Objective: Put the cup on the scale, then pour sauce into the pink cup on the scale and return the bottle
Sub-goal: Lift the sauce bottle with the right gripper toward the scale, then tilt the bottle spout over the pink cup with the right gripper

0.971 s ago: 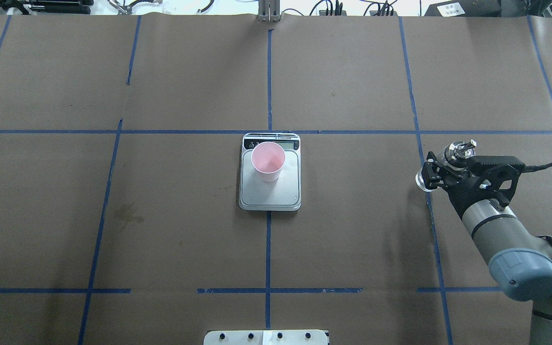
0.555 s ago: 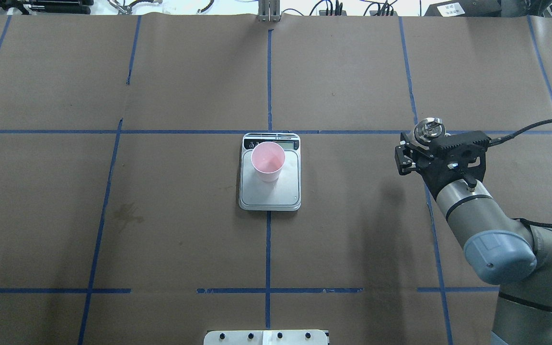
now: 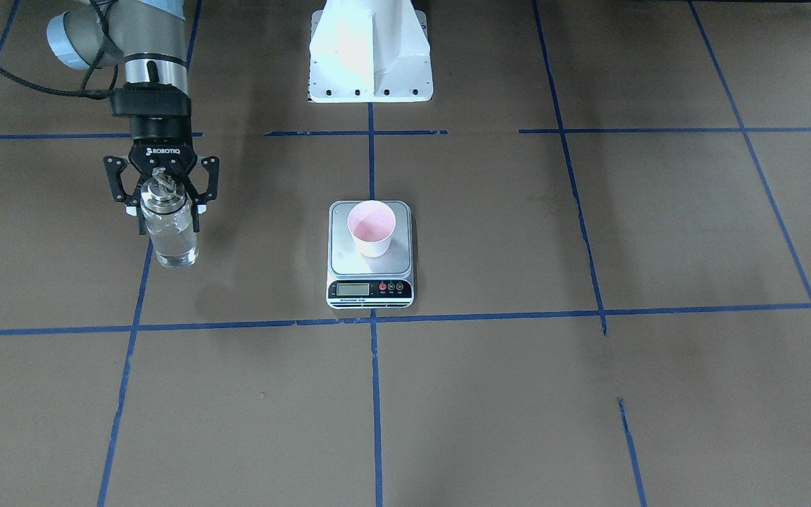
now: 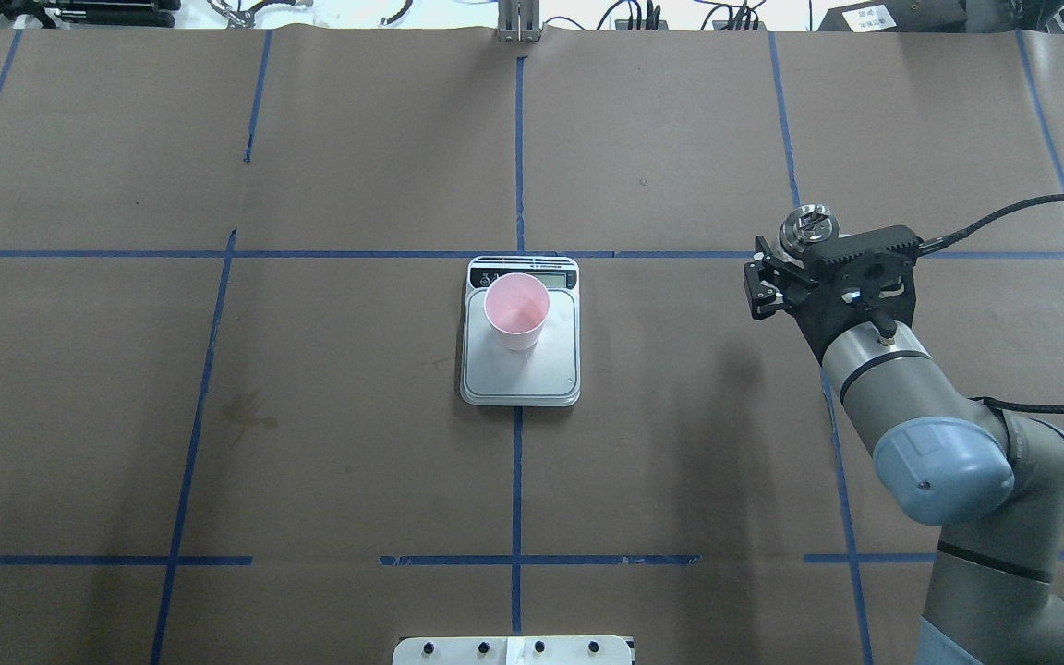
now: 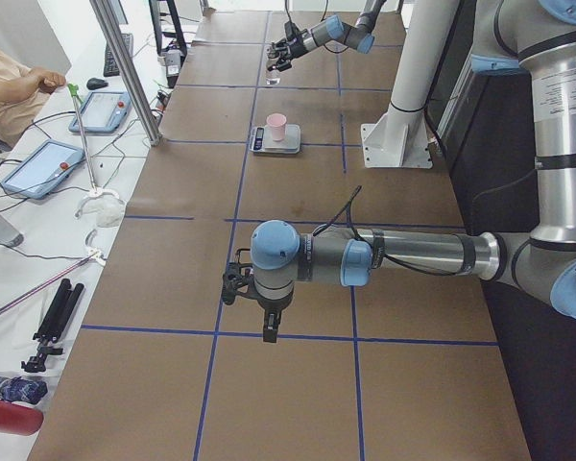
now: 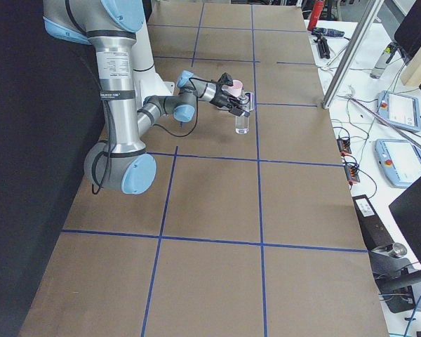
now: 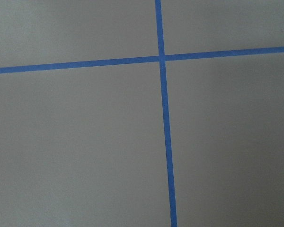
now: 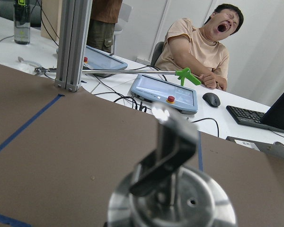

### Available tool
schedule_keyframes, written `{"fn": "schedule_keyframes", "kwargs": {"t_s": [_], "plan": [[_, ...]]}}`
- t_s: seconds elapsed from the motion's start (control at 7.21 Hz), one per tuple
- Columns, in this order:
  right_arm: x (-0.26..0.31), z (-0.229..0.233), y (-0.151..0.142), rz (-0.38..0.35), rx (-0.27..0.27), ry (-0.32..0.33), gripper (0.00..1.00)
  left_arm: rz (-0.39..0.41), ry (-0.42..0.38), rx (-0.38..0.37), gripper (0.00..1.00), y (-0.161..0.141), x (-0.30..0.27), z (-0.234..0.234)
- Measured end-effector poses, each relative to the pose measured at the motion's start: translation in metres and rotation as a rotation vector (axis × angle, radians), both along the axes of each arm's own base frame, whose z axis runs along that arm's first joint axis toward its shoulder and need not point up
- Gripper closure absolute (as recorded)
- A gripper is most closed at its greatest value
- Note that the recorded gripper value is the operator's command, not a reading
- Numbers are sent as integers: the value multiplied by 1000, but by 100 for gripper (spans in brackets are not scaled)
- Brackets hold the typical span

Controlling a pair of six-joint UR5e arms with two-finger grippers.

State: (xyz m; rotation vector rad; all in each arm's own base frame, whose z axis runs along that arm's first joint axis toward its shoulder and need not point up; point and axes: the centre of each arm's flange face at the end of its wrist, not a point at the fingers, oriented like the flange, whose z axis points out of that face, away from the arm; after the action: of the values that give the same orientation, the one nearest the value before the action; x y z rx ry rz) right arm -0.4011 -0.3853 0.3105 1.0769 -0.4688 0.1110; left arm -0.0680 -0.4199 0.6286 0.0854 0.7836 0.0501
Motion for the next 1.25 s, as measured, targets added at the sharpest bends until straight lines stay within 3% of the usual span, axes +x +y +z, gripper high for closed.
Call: {"fn": "schedule_keyframes", "kwargs": {"t_s": [0.28,0.83,1.25], "plan": [[-34,-36,-9,-33,-20,252,100,1,0,1,0,0,1,0],[-124,-56,-11,-21,88,674,100,1,1,1,0,-1,1,0],[-142,-53,2,-58,152,921,100,1,1,1,0,-1,1,-1]]}}
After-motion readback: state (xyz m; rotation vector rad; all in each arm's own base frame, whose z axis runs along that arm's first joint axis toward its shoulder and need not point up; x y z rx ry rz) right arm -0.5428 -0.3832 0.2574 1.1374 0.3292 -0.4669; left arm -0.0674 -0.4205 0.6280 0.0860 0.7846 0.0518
